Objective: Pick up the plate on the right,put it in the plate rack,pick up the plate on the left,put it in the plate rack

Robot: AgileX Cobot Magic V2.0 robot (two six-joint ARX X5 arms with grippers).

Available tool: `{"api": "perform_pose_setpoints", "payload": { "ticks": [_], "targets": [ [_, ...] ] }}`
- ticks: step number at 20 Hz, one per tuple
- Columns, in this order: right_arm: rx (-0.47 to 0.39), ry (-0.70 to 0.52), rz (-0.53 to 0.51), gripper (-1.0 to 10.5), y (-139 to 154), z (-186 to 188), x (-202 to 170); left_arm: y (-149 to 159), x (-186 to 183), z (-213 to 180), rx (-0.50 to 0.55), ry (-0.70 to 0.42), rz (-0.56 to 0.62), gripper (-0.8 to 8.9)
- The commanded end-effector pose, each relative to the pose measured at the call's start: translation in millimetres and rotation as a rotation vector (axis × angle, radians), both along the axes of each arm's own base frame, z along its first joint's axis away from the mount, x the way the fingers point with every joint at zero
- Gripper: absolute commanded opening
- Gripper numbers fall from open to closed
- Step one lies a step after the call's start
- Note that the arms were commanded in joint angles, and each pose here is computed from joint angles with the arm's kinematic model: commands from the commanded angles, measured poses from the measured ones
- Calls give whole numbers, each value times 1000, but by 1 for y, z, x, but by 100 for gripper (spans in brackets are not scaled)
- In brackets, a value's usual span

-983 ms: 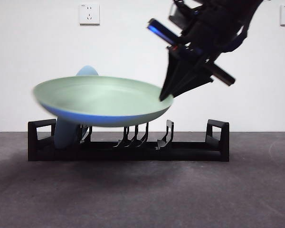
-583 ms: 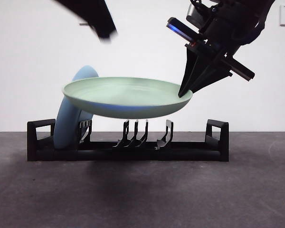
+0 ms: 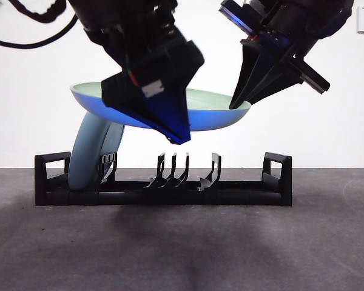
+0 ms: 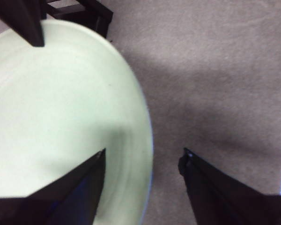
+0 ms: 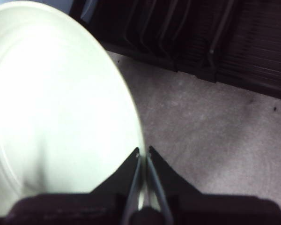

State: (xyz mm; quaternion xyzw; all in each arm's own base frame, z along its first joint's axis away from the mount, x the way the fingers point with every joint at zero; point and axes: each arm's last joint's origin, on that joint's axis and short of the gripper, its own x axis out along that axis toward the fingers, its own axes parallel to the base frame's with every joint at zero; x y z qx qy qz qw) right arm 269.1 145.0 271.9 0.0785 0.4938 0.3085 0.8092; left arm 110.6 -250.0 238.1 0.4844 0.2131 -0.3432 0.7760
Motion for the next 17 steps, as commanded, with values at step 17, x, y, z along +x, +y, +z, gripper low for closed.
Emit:
{"api": "perform_pose_setpoints", "payload": {
  "ticks": [17],
  "targets": [
    [37, -179, -41, 195, -35, 51, -27, -6, 1, -5, -42, 43, -56, -9]
  ]
}}
